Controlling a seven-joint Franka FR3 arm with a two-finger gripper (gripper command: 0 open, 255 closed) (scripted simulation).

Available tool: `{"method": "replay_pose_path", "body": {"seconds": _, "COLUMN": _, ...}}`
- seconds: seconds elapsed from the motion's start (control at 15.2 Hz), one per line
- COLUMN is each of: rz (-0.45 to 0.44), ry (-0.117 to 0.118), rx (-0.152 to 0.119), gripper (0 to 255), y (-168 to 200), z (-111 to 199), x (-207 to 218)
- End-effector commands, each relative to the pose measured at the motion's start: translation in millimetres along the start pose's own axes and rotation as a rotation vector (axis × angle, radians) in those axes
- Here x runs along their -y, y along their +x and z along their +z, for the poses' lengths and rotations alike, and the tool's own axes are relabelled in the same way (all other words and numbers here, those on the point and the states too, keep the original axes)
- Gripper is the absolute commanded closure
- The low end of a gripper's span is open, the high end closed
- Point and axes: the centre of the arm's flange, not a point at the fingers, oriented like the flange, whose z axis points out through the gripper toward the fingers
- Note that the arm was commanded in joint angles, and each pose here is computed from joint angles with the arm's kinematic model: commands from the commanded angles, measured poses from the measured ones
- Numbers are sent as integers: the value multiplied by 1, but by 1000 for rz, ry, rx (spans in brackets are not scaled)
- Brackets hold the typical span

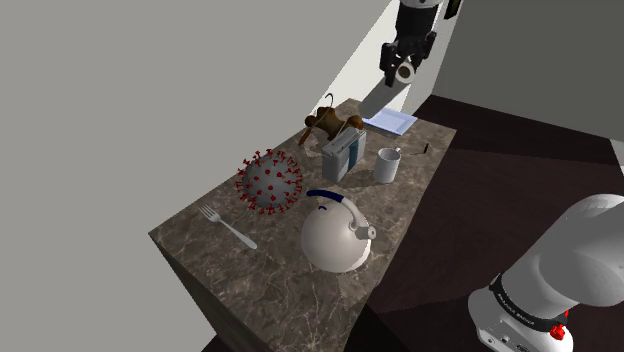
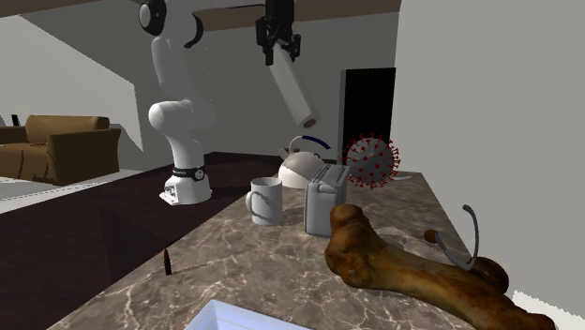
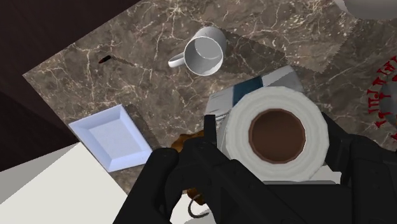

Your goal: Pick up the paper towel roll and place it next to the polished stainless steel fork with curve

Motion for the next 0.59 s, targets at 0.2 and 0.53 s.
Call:
{"method": "replay_pose_path", "body": {"seconds": 0.2, "rz": 2, "ry": -1, "rx": 0, "gripper": 255, "y": -22, "z": -11, "x": 59}}
{"method": "replay_pose_path", "body": {"seconds": 0.53, "rz": 2, "ry": -1, "rx": 0, "gripper": 255, "y": -45, "z": -22, "x": 121}}
